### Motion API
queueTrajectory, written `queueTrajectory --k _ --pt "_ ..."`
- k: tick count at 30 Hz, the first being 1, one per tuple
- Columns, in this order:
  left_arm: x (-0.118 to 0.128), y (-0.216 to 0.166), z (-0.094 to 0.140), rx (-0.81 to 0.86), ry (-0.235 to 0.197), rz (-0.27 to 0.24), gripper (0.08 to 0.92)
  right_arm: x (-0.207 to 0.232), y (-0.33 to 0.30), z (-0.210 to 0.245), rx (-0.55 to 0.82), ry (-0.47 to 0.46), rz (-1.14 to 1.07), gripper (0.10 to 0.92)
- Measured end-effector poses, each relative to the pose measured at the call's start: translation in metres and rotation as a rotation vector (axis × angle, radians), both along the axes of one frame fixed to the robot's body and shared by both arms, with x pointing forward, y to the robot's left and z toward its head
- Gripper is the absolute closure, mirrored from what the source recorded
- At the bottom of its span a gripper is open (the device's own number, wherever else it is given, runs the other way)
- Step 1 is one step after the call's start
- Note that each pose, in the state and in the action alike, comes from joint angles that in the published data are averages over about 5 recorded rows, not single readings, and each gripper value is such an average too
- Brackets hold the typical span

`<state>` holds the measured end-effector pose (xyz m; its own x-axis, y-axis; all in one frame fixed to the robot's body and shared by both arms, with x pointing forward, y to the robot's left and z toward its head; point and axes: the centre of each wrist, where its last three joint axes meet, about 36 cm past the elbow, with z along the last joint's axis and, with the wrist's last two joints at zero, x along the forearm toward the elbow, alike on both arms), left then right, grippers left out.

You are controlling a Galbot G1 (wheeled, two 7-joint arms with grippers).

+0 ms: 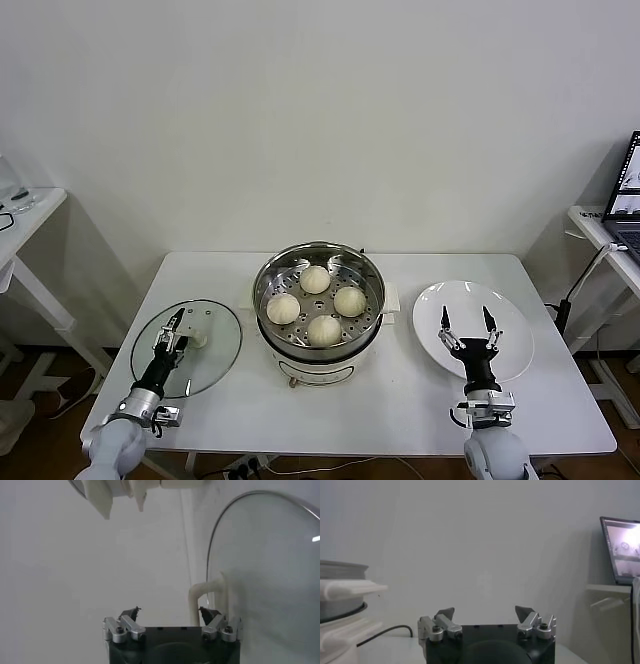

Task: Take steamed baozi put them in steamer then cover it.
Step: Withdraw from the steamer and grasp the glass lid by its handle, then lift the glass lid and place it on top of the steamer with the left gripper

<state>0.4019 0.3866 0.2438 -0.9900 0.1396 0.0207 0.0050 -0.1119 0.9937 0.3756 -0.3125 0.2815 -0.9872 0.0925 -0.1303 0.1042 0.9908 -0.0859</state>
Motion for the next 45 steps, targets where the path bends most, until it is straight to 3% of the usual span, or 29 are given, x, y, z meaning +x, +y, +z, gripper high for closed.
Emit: queueTrajectory --k 5,24,31,37,45 --pt "0.004 0.0 -0.002 0.003 0.009 0.008 0.222 0.0 0.001 0.0 -0.003 -0.002 0.002 0.2" --pt "0.008 0.003 -0.011 -0.007 0.056 0.05 0.763 0.001 0.004 0.0 -0.005 -0.012 0.014 0.2" --pt "0.006 0.01 -0.004 -0.03 0.057 0.088 0.802 -0.001 0.005 -0.001 -0.004 -0.015 0.019 0.2" --pt "0.004 0.016 0.021 -0.067 0.01 0.131 0.802 -0.001 0.006 -0.002 -0.004 -0.016 0.02 0.2" --pt "0.003 0.012 0.093 -0.117 -0.129 0.175 0.803 -0.001 0.009 -0.002 0.002 -0.019 0.02 0.2"
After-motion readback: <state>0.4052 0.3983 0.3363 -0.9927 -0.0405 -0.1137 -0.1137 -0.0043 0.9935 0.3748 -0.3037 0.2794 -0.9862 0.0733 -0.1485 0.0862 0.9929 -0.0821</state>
